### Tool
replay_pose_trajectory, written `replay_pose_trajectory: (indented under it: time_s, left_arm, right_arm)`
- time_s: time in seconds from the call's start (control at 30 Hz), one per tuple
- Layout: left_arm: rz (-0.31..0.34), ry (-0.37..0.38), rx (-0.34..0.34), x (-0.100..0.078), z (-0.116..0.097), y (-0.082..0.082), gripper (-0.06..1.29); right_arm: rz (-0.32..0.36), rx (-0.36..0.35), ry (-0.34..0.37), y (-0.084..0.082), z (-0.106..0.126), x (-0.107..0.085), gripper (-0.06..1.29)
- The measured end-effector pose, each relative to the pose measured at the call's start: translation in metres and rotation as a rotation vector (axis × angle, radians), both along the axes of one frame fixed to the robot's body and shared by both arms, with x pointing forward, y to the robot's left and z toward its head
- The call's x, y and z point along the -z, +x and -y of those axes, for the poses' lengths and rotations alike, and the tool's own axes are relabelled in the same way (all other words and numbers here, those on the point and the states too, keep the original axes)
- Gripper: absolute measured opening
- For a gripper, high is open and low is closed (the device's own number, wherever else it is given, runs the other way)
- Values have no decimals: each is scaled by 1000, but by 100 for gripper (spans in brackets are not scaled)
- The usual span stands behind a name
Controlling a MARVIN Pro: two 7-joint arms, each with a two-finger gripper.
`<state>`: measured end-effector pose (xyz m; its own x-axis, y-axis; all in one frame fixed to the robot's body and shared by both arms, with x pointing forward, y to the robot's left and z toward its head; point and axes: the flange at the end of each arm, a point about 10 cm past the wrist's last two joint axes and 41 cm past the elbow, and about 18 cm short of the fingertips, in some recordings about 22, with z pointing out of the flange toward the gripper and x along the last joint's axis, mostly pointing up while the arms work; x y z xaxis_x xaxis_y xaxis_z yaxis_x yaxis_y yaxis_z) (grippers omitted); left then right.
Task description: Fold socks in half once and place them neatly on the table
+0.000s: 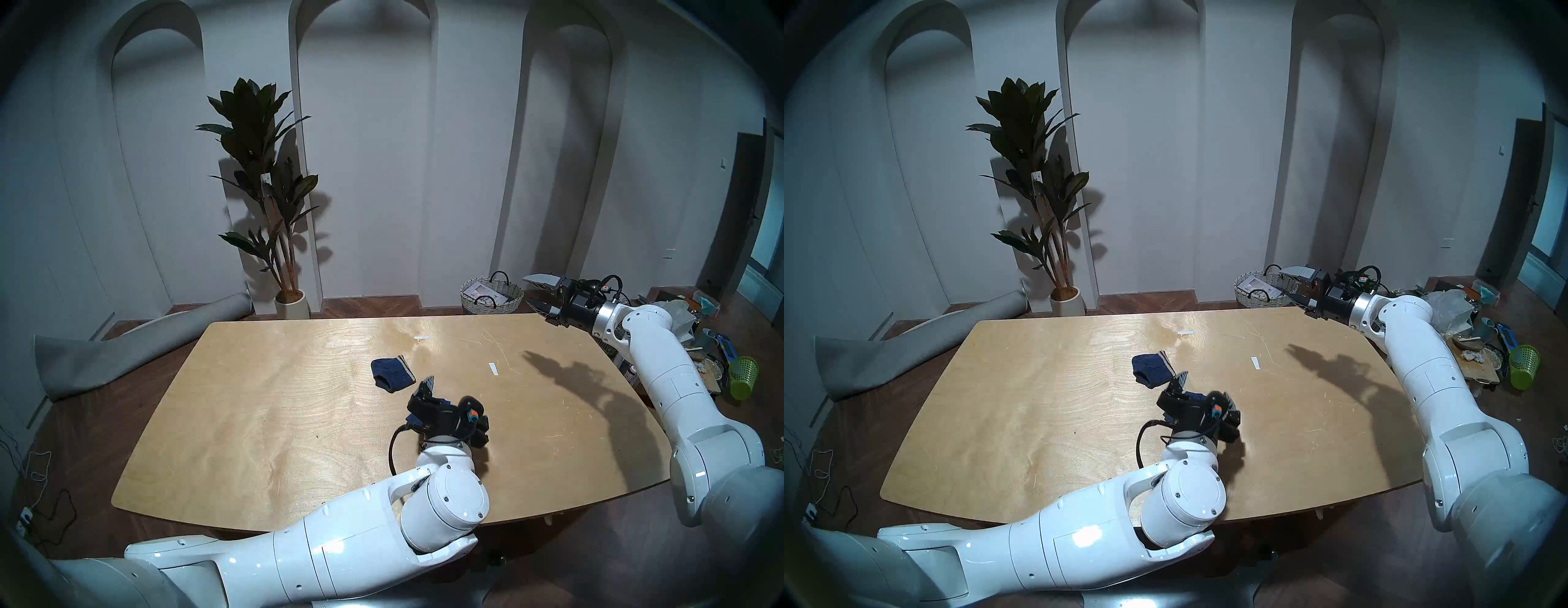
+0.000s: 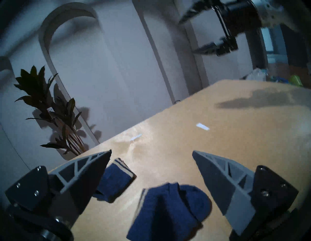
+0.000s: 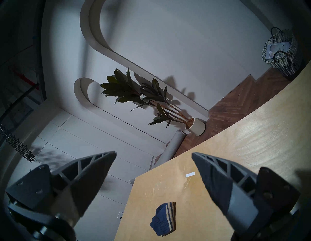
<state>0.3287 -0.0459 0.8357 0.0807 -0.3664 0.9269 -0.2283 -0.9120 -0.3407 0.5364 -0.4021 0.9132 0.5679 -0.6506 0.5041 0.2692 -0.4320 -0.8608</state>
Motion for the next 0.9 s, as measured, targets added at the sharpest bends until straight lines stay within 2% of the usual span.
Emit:
replay_pose_trajectory:
  time_s: [0.23,0.27,0.4,0.57,0.63,0.8,0.9]
  left_arm:
    - [123,-150,-89,-41,-25,13,123]
    - [150,-186,-107,-50,-33,16,123]
    - [197,-250,-139,-64,-54,19,123]
    - [232,-251,-237,-60,-97,34,123]
    - [243,-251,-268,-59,-111,38,123]
    - [275,-249,-350,-60,-153,52,123]
    - [287,-245,-391,-60,-178,59,123]
  right_arm:
    - [32,24,4,8,2,-13,120]
    - [34,31,2,10,1,-15,120]
    - [11,44,-2,15,-4,-13,120]
    - [-47,52,-3,19,-16,2,120]
    - [-51,56,-10,20,-20,4,120]
    - [-20,77,-49,27,-30,-1,120]
    - [12,84,-98,33,-38,-9,120]
